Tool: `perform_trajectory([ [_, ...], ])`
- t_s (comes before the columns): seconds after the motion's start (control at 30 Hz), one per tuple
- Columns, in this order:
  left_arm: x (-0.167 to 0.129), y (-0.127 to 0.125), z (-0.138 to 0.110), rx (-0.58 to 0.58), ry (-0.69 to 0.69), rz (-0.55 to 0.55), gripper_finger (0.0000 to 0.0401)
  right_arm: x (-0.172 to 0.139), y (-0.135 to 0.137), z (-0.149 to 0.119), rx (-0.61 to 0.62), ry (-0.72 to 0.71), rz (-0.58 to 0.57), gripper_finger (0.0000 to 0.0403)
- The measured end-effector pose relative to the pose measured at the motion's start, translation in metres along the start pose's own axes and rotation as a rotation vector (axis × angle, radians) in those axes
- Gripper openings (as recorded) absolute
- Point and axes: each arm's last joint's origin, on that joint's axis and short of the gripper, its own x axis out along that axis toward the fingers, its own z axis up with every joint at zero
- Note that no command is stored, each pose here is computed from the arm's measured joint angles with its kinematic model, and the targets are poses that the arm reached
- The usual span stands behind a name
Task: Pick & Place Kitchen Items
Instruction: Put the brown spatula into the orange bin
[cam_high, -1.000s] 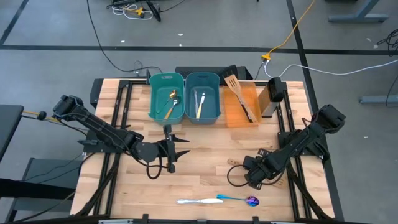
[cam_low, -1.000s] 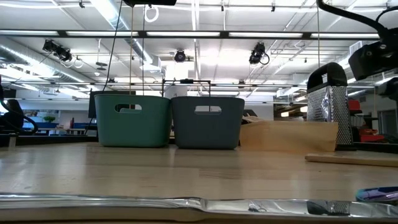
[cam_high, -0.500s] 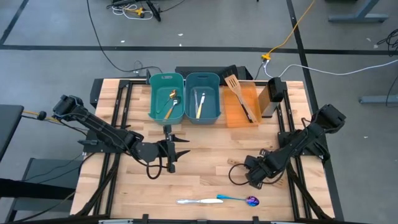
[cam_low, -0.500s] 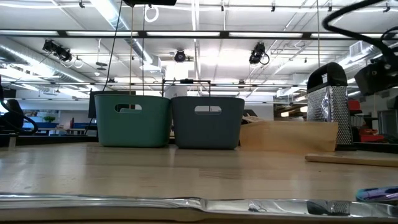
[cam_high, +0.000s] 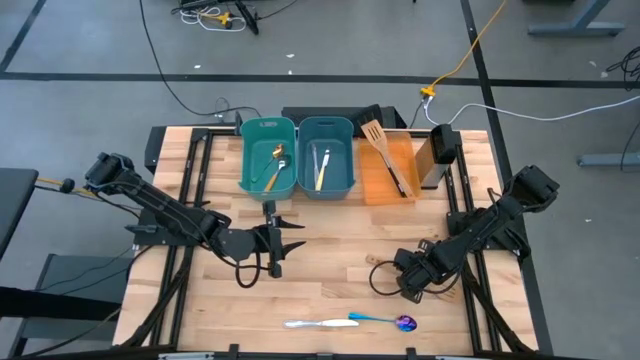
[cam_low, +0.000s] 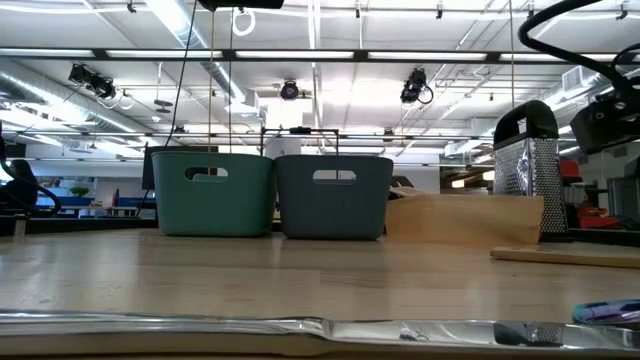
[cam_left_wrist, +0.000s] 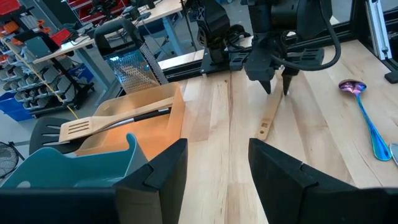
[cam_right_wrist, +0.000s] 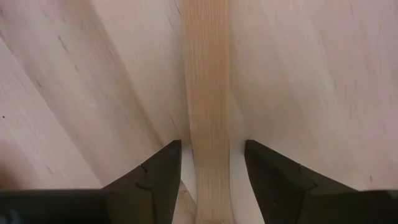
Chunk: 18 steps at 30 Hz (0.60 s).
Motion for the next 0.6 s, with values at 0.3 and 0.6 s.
perform_trajectory([
  [0.3,0.0000,0.0001,0.0000,0.000,0.000,0.000,0.0177,0.0005,-0.0006,-0.0001,0.022,-0.004,-0.009,0.0176],
  [0.6,0.0000,0.0000,0.0000,0.001,0.000,0.000,0.0177,0.0009,-0.0025,-0.0007,0.067,-0.011,-0.034,0.0121],
])
